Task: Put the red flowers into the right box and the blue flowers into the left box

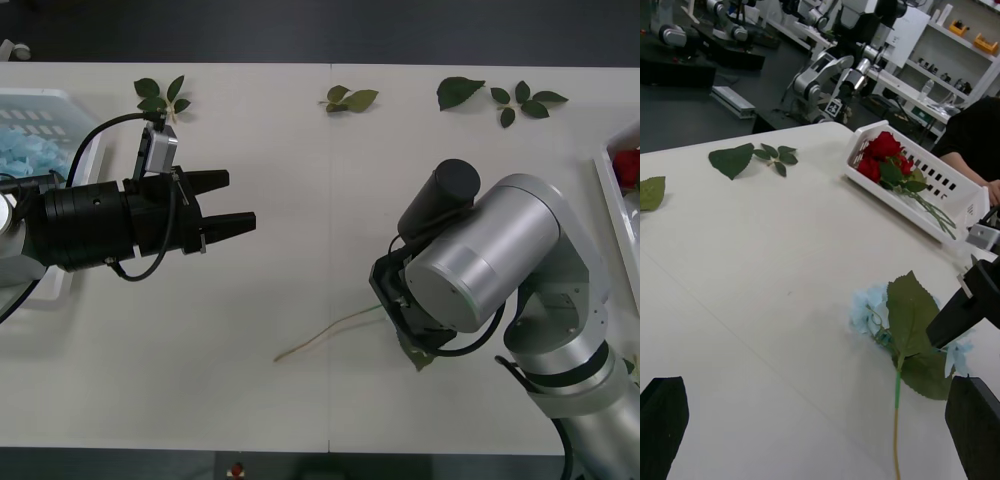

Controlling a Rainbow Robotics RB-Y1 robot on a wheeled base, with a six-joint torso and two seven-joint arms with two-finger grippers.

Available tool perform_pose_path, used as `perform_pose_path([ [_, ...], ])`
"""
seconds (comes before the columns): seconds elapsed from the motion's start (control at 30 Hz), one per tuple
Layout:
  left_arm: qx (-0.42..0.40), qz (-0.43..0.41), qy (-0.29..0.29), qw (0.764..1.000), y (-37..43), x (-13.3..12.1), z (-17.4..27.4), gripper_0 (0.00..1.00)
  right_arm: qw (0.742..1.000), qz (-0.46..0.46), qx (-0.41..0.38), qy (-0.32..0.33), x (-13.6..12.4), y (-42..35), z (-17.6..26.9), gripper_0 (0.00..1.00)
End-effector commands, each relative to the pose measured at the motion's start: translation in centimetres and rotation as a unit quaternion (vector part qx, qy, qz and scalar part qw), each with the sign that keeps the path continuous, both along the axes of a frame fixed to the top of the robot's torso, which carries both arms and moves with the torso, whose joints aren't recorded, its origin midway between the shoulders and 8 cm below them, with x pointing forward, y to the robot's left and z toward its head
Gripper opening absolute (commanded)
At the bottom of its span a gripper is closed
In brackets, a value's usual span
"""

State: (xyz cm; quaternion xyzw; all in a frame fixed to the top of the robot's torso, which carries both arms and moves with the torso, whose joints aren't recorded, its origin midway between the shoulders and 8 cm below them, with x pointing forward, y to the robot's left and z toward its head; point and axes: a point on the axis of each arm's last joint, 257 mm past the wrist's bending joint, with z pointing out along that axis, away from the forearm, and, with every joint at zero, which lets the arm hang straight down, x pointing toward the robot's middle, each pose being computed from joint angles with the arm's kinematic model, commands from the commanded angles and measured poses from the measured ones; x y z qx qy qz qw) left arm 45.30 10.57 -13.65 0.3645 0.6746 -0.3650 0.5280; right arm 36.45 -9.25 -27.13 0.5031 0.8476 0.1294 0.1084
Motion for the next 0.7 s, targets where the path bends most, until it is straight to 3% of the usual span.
perform_pose_path([
  [0.03, 0.009, -0.007, -0.033, 0.999, 0.4, 0.2, 2.1, 1.00, 0.999, -0.035, 0.015, -0.001, 0.9, 0.8, 0.3, 1.00],
  [0.7, 0.009, -0.008, -0.031, 0.999, 0.4, 0.0, 1.9, 1.00, 0.998, -0.051, 0.029, -0.020, 4.4, 3.0, -4.1, 1.00],
])
